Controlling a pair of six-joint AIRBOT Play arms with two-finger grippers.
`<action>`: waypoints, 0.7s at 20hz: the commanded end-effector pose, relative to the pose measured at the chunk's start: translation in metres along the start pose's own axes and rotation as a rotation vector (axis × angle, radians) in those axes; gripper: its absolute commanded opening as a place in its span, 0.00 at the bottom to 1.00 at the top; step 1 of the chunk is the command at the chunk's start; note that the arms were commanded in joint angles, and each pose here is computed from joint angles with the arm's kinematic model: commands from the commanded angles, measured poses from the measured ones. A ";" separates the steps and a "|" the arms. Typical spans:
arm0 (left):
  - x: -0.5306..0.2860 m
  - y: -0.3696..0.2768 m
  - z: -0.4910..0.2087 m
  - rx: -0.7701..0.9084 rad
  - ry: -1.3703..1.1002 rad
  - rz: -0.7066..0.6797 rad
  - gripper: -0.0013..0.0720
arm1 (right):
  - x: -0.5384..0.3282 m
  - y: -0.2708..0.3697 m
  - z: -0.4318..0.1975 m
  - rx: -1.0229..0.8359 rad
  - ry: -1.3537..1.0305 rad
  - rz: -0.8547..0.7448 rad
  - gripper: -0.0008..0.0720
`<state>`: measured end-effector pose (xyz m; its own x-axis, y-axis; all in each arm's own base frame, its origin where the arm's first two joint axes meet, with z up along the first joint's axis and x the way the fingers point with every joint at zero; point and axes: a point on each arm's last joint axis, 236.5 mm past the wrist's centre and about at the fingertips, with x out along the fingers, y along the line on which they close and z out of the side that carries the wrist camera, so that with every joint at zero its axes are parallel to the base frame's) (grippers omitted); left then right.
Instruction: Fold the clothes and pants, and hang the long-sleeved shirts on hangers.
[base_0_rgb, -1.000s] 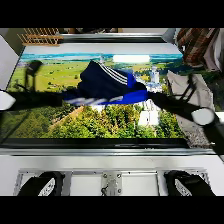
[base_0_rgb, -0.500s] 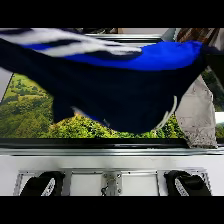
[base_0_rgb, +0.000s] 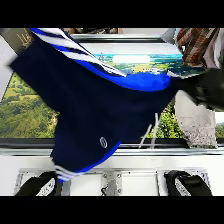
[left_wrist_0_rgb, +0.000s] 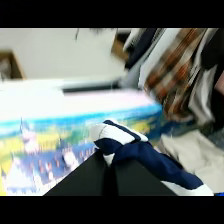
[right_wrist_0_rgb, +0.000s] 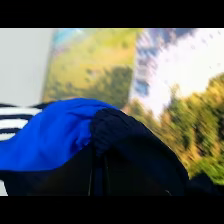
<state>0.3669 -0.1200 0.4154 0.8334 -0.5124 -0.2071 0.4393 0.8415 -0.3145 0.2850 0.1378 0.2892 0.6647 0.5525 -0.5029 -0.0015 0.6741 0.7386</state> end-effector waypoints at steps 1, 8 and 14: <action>0.104 0.072 -0.096 -0.144 0.278 0.036 0.03 | 0.074 -0.079 0.005 0.036 0.154 -0.216 0.03; 0.212 0.133 -0.185 -0.236 0.462 0.050 0.03 | 0.206 -0.165 0.038 0.154 0.169 -0.280 0.02; 0.176 0.129 -0.172 -0.311 0.553 0.053 0.03 | 0.170 -0.161 0.036 0.015 0.176 -0.347 0.03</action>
<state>0.5301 -0.1385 0.1763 0.5678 -0.5484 -0.6139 0.2526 0.8259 -0.5041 0.4376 0.1159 0.0955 0.4946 0.4148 -0.7638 0.2456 0.7762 0.5806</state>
